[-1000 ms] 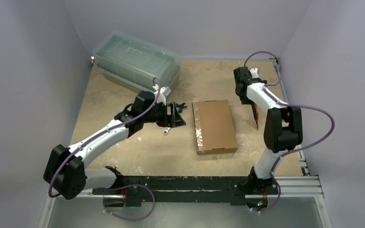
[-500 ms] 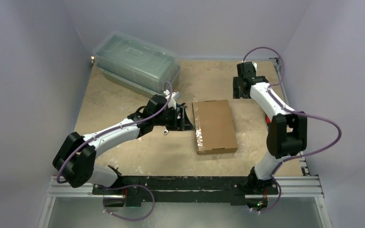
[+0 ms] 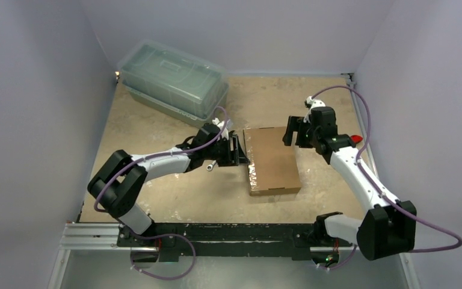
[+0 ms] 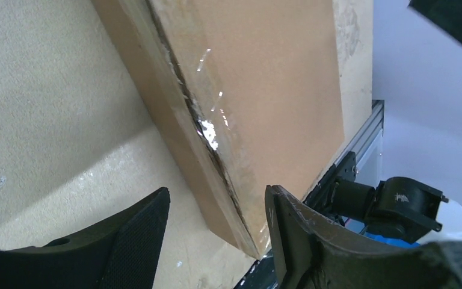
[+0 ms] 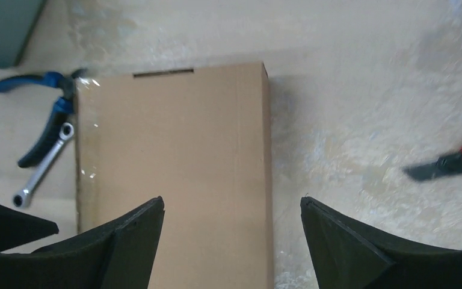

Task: Unpack the express box

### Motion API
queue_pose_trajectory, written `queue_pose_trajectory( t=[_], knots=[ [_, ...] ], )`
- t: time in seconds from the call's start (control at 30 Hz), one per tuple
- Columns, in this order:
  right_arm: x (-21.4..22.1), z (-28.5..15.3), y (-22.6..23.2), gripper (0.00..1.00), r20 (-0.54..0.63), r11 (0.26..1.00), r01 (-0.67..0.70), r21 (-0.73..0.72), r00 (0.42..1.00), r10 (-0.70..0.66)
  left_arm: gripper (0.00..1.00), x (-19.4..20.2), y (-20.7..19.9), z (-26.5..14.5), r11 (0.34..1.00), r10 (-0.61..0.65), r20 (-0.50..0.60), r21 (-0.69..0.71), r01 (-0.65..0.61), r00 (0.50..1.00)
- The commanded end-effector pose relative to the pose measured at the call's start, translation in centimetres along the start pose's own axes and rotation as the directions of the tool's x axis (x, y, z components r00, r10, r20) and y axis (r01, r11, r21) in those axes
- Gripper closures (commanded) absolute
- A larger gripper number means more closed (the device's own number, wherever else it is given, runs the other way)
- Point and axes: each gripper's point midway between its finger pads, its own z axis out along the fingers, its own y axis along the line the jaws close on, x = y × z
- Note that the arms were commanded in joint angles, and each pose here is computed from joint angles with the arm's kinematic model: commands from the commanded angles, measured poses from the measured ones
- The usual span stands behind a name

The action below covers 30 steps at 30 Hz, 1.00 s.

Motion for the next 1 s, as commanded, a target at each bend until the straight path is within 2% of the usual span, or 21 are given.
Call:
queue_pose_trajectory(
  t=[0.0, 0.23, 0.37, 0.5, 0.73, 0.97],
  knots=[
    [1.0, 0.9, 0.6, 0.16, -0.023, 0.998, -0.046, -0.036, 0.999, 0.045, 0.41, -1.2, -0.7, 1.1, 0.999, -0.006, 0.032, 0.035, 0.005, 0.999],
    [1.4, 1.0, 0.4, 0.18, -0.016, 0.999, -0.050, -0.022, 0.999, 0.049, 0.38, -0.6, -0.4, 2.3, 1.000, -0.006, -0.001, 0.022, 0.006, 1.000],
    [1.8, 1.2, 0.7, 0.22, -0.025, 0.998, -0.054, -0.045, 0.998, 0.053, 0.46, -0.6, -0.4, 2.7, 1.000, 0.000, -0.002, 0.013, 0.000, 1.000],
    [2.4, 1.8, 0.8, 0.31, -0.050, 0.997, -0.052, -0.049, 0.998, 0.050, 0.49, -1.0, -0.1, 2.8, 1.000, 0.006, 0.014, -0.007, -0.006, 1.000],
    [3.8, 3.0, 0.9, 0.41, -0.101, 0.998, -0.049, -0.049, 0.994, 0.044, 0.55, -1.2, 1.0, 2.3, 0.998, 0.027, 0.041, -0.064, -0.024, 0.999],
    [4.6, 3.8, -0.1, 0.44, -0.124, 0.998, -0.058, 0.007, 0.991, 0.058, 0.63, -0.9, 2.1, 2.1, 0.993, 0.045, 0.039, -0.110, -0.040, 0.998]
  ],
)
